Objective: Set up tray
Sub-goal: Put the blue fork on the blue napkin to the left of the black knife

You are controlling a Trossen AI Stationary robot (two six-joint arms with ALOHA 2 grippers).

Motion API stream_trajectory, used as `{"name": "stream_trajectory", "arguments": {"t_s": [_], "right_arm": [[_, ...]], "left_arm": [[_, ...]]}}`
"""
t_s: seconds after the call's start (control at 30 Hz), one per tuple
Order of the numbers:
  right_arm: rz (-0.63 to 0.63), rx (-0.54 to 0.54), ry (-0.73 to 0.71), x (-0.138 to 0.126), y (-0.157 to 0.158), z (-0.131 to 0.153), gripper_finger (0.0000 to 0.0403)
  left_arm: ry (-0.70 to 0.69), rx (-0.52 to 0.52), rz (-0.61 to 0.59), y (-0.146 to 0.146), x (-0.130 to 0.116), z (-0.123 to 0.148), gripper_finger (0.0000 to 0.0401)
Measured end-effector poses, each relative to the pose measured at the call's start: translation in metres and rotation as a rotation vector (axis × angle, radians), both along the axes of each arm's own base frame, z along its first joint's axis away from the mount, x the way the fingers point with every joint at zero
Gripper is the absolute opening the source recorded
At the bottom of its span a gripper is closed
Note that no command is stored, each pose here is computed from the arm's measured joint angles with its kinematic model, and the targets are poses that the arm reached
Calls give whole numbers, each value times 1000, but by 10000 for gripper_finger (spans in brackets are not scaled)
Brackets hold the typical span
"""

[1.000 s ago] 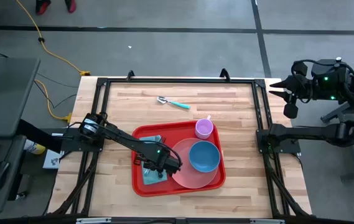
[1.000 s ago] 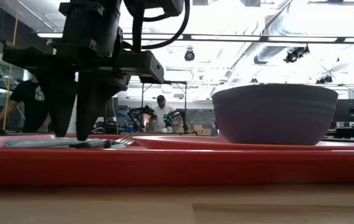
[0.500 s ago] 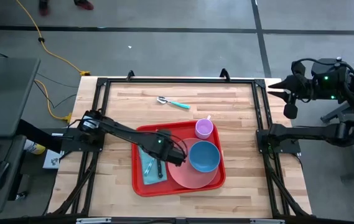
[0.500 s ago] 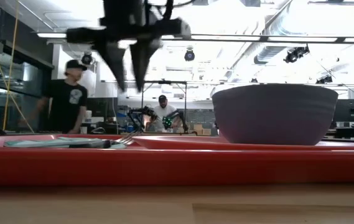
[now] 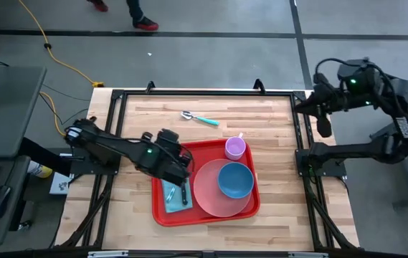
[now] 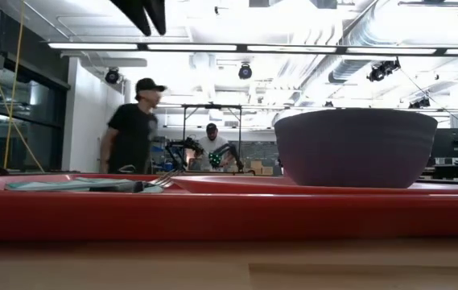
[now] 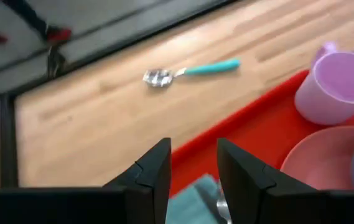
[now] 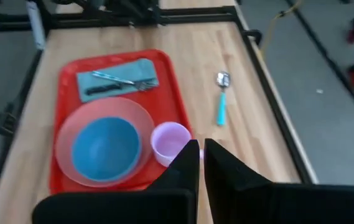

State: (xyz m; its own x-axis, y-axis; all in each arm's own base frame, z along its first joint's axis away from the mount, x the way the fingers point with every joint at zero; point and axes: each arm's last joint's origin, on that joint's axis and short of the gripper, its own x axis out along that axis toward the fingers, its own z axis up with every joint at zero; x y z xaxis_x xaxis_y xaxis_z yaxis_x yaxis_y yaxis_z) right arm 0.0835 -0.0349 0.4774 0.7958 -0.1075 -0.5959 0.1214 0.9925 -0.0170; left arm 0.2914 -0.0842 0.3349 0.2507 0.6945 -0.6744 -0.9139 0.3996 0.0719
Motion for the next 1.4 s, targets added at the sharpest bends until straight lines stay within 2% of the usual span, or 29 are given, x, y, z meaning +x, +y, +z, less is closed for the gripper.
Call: {"name": "stream_trajectory", "arguments": {"t_s": [0.13, 0.27, 0.5, 0.7, 0.87, 1.07, 1.23, 1.4], "right_arm": [[38, 58, -10, 27, -10, -2, 0], [73, 148, -33, 67, -18, -24, 0], [130, 369, -47, 148, -10, -100, 0], [160, 487, -61, 204, 13, -156, 0], [155, 525, -19, 237, 24, -182, 0], [161, 460, -24, 269, 30, -168, 0], [118, 345, 111, 297, 30, -163, 0], [80, 326, 326, 328, 27, -197, 0]], "left_arm": [[-25, 65, -65, 3, -23, 17, 156], [-33, 126, -162, 6, -47, 30, 156], [-6, 178, -287, 17, -97, 48, 156], [7, 202, -341, 30, -128, 50, 156], [8, 194, -357, 40, -149, 45, 156], [-7, 167, -369, 50, -170, 38, 156], [-24, 168, -390, 58, -185, 38, 156], [-20, 185, -427, 63, -196, 42, 156]]}}
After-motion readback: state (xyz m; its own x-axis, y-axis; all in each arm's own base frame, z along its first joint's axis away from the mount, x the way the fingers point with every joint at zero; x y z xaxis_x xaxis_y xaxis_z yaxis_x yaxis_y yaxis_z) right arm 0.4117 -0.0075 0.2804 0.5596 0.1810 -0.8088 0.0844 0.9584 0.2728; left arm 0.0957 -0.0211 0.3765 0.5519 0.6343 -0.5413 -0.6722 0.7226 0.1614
